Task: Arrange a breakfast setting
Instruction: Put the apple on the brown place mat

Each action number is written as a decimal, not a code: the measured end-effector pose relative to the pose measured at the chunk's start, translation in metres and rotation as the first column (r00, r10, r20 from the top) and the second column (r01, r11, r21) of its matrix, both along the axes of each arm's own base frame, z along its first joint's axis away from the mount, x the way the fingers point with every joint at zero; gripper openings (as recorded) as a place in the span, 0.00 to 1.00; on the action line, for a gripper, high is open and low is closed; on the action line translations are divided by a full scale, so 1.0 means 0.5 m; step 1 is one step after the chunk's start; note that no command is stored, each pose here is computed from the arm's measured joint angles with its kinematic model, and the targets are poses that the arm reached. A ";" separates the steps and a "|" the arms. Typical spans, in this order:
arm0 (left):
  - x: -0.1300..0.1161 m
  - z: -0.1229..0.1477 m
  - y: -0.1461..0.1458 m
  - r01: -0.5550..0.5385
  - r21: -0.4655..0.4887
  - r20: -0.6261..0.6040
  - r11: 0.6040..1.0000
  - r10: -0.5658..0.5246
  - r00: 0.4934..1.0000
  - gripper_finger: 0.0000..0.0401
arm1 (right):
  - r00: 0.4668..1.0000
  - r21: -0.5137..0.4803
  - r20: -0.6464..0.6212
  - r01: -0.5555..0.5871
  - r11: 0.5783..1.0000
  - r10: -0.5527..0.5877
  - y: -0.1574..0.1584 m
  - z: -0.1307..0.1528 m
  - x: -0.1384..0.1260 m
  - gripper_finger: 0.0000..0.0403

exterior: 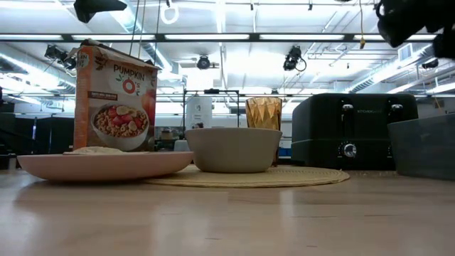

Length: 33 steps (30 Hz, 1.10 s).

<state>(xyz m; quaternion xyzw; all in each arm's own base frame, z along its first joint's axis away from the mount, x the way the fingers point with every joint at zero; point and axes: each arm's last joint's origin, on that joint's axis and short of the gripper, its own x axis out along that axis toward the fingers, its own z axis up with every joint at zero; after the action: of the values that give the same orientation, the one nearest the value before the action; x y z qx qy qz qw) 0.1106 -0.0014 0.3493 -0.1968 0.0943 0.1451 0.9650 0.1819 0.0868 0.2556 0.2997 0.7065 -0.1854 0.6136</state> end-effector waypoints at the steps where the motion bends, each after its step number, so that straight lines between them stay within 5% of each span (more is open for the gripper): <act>1: 0.000 0.000 0.000 0.000 0.000 0.000 1.000 0.000 1.000 0.79 | 0.997 -0.018 0.026 -0.078 0.997 0.078 -0.004 -0.003 -0.006 0.95; 3: 0.001 0.000 0.000 0.001 0.000 -0.002 1.000 -0.001 1.000 0.79 | 0.957 -0.055 0.071 -0.277 0.959 0.280 -0.006 -0.006 -0.019 0.94; 8: 0.013 -0.001 -0.003 0.027 -0.012 -0.002 1.000 -0.027 1.000 0.79 | 0.761 -0.060 0.090 -0.640 0.766 0.642 -0.007 -0.032 -0.036 0.97; 18: 0.052 -0.002 -0.006 -0.014 -0.086 0.025 0.996 0.016 1.000 0.79 | 0.382 -0.008 0.069 -0.923 0.384 0.921 0.017 -0.082 -0.061 0.99; 33: 0.069 -0.009 -0.003 -0.093 -0.103 0.008 0.990 0.094 0.996 0.79 | 0.270 -0.117 0.062 -0.954 0.276 0.961 0.041 -0.158 -0.049 0.99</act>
<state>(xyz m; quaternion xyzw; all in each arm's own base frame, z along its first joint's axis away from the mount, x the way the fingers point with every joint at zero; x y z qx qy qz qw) 0.1450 -0.0031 0.3449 -0.2510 0.0862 0.1839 0.9465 0.1572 0.1072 0.1765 -0.1921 0.7009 0.2193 0.6509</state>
